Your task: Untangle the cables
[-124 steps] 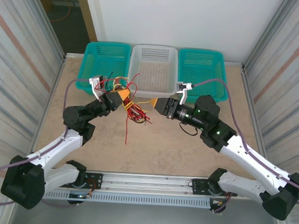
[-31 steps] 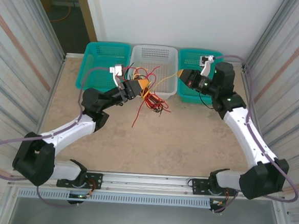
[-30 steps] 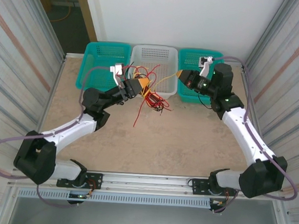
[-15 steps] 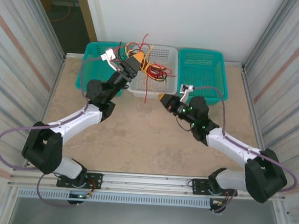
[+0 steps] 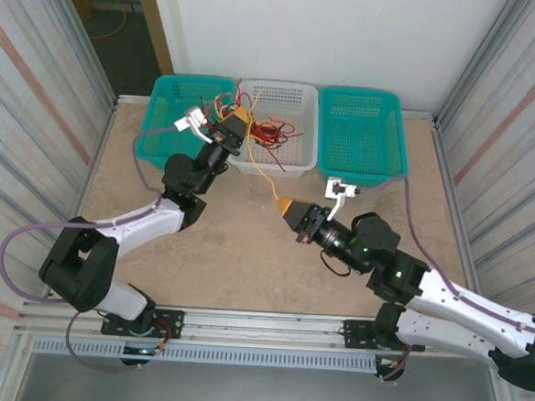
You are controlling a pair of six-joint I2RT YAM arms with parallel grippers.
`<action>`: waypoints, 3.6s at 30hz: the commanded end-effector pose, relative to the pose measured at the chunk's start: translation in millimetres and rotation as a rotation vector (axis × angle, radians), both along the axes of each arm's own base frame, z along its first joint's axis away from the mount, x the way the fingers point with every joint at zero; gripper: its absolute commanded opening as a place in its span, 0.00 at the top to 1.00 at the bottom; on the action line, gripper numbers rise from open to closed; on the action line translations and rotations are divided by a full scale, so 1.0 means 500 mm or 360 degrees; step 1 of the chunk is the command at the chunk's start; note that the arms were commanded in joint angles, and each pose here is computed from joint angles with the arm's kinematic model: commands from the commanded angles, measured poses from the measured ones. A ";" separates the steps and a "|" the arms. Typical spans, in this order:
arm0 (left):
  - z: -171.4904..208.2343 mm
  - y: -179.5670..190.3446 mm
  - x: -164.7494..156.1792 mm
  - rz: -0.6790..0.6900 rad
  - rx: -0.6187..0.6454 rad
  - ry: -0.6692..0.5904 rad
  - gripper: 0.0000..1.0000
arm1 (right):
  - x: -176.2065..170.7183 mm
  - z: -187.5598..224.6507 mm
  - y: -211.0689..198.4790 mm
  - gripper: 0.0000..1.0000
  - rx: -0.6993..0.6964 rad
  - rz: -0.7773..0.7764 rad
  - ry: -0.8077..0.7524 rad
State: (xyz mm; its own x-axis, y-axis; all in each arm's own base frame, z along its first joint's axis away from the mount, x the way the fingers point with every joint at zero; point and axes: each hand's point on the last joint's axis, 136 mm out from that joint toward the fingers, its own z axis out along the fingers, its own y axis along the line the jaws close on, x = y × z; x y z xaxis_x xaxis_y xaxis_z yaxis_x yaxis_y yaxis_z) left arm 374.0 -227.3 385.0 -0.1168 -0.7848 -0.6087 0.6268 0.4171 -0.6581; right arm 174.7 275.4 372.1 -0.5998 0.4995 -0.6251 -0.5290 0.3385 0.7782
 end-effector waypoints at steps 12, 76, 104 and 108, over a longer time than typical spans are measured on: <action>-0.078 0.023 -0.161 -0.0151 0.0242 -0.0029 1.00 | 0.146 0.262 -0.178 1.00 -0.0234 -0.0445 -0.0353; -0.481 -0.024 -0.186 -0.0138 0.0786 0.1251 0.01 | 0.217 0.164 -0.306 1.00 -0.0515 -0.0686 -0.0255; 0.100 -0.090 -0.342 -0.0685 0.1277 -0.0404 0.20 | 0.166 0.180 -0.043 1.00 -0.0539 -0.0010 -0.0416; 0.080 -0.128 -0.338 -0.0673 0.1427 -0.0525 0.24 | 0.151 0.184 -0.008 1.00 -0.0522 0.0109 -0.0424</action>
